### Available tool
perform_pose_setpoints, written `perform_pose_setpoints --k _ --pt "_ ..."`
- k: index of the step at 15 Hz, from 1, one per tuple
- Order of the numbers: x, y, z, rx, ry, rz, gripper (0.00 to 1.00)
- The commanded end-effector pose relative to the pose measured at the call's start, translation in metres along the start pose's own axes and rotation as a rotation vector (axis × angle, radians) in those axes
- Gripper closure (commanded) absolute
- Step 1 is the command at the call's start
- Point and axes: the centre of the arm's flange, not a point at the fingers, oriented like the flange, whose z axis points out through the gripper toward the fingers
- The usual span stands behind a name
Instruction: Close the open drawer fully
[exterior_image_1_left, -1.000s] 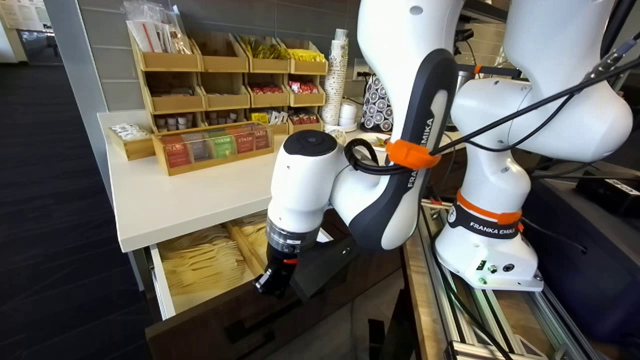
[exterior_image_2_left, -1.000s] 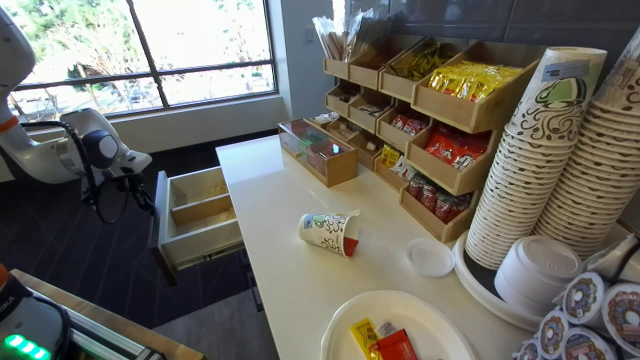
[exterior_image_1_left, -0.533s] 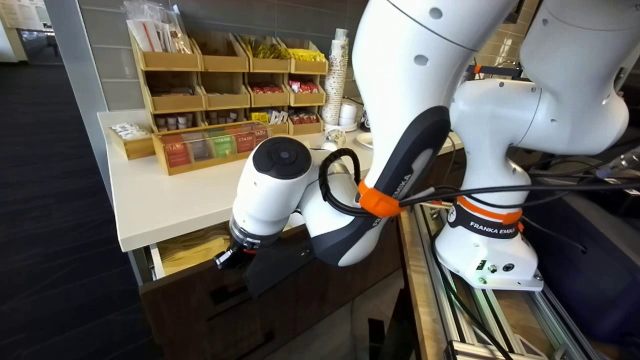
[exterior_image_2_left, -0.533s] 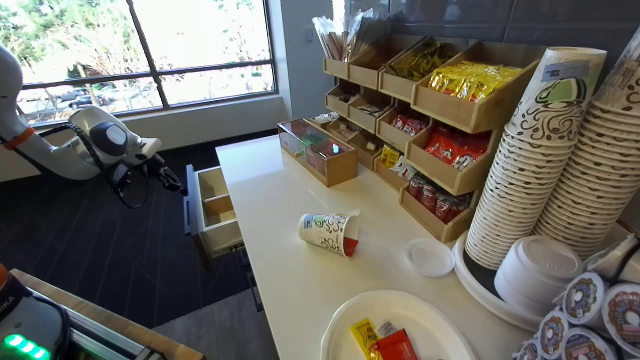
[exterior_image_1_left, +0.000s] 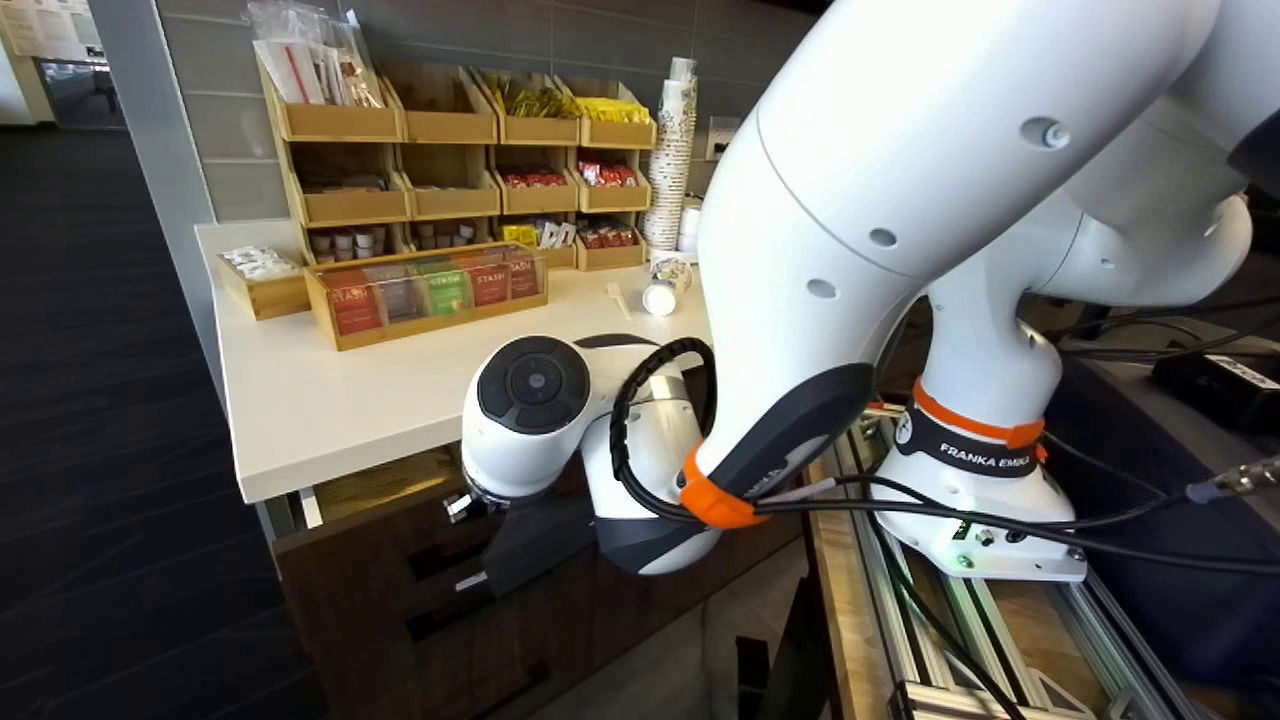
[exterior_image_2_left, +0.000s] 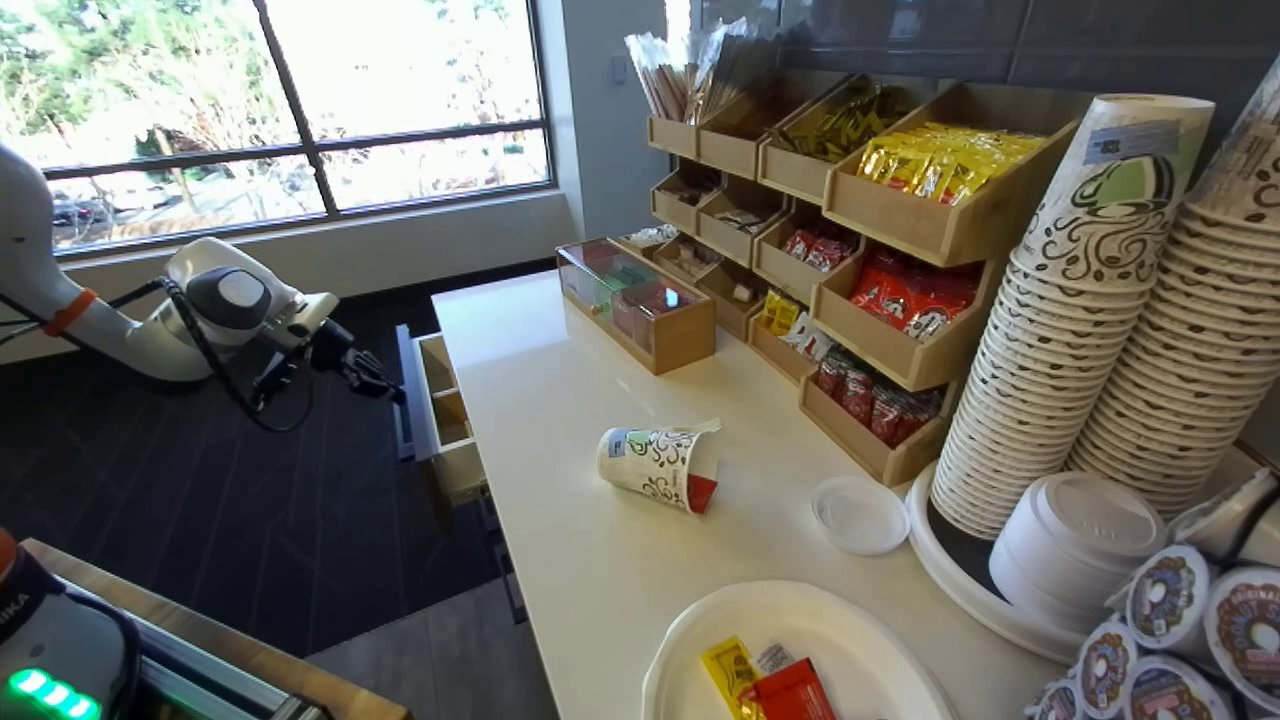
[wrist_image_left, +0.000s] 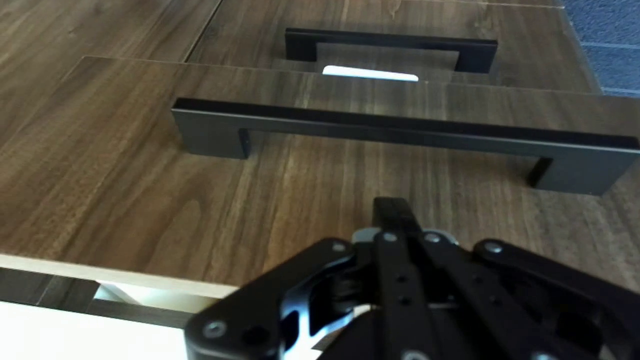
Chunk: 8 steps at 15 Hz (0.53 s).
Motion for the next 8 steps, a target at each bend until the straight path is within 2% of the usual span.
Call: perform_pose_setpoints --k 1,3,8 --pt "0.009 0.003 0.022 -0.038 0.079 0.035 1.00" --pt "0.007 0.003 0.012 -0.022 0.034 0.019 0.99" --pt "0.012 0.006 0.020 -0.035 0.043 0.032 0.99"
